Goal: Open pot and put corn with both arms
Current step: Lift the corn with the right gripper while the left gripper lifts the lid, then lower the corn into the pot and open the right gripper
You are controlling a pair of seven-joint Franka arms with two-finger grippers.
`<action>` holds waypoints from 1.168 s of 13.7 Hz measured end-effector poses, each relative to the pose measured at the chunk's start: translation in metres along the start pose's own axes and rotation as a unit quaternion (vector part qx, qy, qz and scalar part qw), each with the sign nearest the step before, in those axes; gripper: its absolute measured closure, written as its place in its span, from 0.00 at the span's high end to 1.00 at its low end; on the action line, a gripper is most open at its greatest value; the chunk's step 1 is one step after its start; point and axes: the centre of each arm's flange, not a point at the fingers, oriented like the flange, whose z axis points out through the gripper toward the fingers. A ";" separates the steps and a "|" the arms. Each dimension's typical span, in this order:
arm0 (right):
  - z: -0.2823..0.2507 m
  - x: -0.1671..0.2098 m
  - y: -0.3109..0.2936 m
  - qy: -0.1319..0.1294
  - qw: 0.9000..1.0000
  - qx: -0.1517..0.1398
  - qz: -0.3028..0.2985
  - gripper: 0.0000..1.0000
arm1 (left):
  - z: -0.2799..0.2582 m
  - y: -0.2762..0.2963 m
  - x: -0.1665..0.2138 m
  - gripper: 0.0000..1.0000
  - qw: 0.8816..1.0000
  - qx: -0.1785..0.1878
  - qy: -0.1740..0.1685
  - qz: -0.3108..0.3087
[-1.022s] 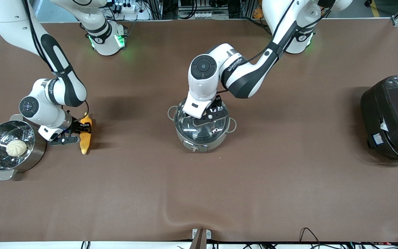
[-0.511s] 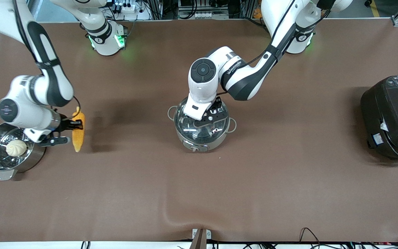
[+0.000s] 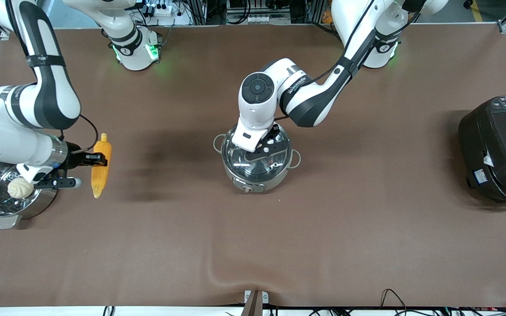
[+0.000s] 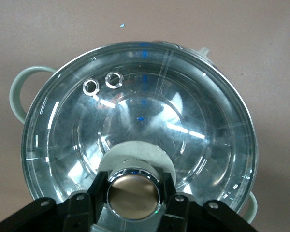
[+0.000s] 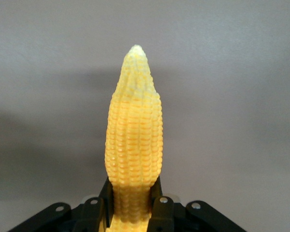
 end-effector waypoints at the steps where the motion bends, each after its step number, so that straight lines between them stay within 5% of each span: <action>1: -0.004 0.001 -0.024 0.004 1.000 -0.002 0.010 0.33 | -0.001 0.000 0.001 0.50 1.000 0.000 0.000 0.000; 5: -0.011 -0.006 -0.121 0.015 0.999 -0.009 0.044 0.33 | -0.056 -0.018 0.020 0.50 1.000 -0.001 0.014 -0.015; 10: 0.000 -0.013 -0.190 0.031 0.996 0.024 0.084 0.33 | -0.185 -0.159 0.128 0.50 0.999 0.012 0.029 0.034; 16: 0.057 -0.062 -0.344 0.059 0.990 0.042 0.118 0.33 | -0.136 -0.319 0.240 0.50 0.995 0.038 -0.023 0.084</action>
